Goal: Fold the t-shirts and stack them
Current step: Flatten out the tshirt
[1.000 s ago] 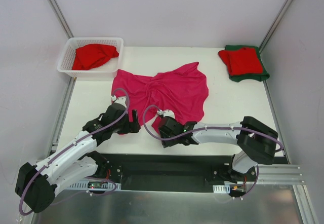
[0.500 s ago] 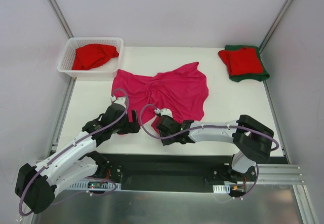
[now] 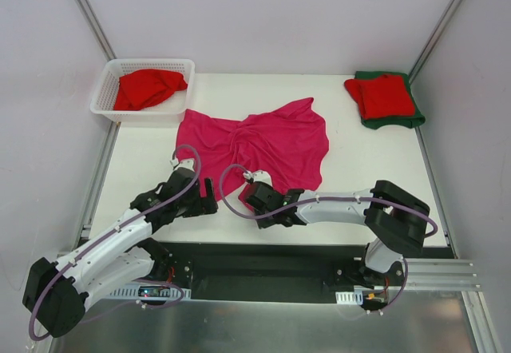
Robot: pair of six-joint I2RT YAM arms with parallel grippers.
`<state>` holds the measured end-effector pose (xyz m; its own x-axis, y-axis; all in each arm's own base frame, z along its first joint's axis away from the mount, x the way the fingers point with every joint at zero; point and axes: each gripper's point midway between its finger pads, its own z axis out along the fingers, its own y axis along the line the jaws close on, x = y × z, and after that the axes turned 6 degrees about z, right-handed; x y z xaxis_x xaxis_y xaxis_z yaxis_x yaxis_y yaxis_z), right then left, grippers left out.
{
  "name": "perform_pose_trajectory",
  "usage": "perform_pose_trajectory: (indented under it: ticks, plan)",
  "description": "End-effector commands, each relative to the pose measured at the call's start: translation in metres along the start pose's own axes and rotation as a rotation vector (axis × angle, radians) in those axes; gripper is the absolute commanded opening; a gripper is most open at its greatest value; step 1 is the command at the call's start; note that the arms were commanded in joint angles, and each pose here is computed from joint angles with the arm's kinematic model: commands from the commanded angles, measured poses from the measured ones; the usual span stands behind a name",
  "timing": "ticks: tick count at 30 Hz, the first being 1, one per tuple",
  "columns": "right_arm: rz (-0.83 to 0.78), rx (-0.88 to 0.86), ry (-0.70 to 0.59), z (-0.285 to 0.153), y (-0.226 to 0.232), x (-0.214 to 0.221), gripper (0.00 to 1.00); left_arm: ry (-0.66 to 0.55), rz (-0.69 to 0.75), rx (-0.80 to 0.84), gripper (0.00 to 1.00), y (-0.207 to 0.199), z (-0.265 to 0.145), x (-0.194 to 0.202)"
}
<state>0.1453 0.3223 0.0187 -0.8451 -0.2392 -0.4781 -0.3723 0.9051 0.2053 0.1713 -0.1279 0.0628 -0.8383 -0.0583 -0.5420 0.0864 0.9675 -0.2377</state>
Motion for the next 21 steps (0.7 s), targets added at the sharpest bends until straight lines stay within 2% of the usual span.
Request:
perform_pose_trajectory:
  ticks: [1, 11, 21]
  plan:
    - [0.002, 0.041, -0.032, -0.006, -0.005, -0.008, 0.01, 0.010, -0.090, -0.077, 0.92, 0.016, -0.002, 0.012]
    - [-0.009, 0.040, -0.031, -0.009, -0.006, -0.008, 0.01, -0.005, -0.154, -0.190, 0.82, 0.034, 0.000, 0.013]
    - [-0.013, 0.039, -0.026, -0.009, -0.006, -0.007, 0.01, -0.024, -0.154, -0.274, 0.78, 0.047, 0.006, 0.010]
